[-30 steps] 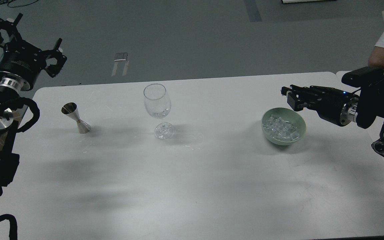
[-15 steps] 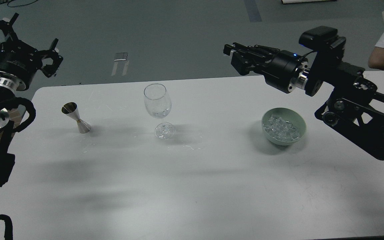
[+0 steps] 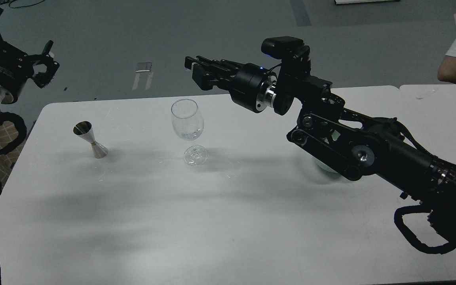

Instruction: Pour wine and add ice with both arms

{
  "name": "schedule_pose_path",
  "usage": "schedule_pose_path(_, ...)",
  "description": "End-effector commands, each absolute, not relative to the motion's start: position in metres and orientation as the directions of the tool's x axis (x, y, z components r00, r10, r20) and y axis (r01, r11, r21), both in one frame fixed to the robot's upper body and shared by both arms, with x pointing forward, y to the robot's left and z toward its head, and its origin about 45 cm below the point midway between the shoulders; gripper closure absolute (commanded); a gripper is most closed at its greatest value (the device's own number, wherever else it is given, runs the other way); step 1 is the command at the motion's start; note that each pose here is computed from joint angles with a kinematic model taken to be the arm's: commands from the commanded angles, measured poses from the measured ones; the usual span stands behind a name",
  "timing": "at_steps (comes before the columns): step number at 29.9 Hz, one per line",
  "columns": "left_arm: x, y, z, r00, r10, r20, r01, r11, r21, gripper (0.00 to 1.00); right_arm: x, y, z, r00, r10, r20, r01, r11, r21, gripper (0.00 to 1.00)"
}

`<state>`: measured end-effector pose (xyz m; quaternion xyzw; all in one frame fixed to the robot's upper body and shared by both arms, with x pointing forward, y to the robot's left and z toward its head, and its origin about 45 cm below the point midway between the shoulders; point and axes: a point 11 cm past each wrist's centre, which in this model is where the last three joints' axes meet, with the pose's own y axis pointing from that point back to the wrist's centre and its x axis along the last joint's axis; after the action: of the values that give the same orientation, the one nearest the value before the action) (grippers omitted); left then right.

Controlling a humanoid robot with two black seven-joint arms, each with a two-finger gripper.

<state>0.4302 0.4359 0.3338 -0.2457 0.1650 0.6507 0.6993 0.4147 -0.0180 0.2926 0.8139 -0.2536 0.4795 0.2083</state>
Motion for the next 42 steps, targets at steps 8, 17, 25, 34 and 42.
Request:
schedule_pose_path(8,0.431,0.434,0.334,0.108,0.826,-0.553,-0.99,0.04,-0.134,0.02,0.42,-0.02,0.27,0.432,-0.162,0.887,-0.622,-0.766,0.163,1.0)
schedule_pose_path(17,0.431,0.434,0.335,0.11,0.828,-0.55,-0.99,0.042,-0.135,0.02,0.425,-0.021,0.273,0.428,-0.162,0.889,-0.626,-0.763,0.162,1.0)
schedule_pose_path(25,0.431,0.434,0.335,0.11,0.827,-0.551,-0.99,0.041,-0.137,0.02,0.416,-0.012,0.282,0.426,-0.169,0.889,-0.574,-0.81,0.121,1.0)
schedule_pose_path(34,0.431,0.434,0.335,0.111,0.826,-0.553,-0.99,0.041,-0.136,0.02,0.409,-0.008,0.281,0.433,-0.17,0.885,-0.555,-0.825,0.112,1.0)
schedule_pose_path(42,0.431,0.434,0.335,0.11,0.827,-0.551,-0.99,0.041,-0.137,0.02,0.41,-0.01,0.28,0.433,-0.169,0.885,-0.559,-0.821,0.117,1.0)
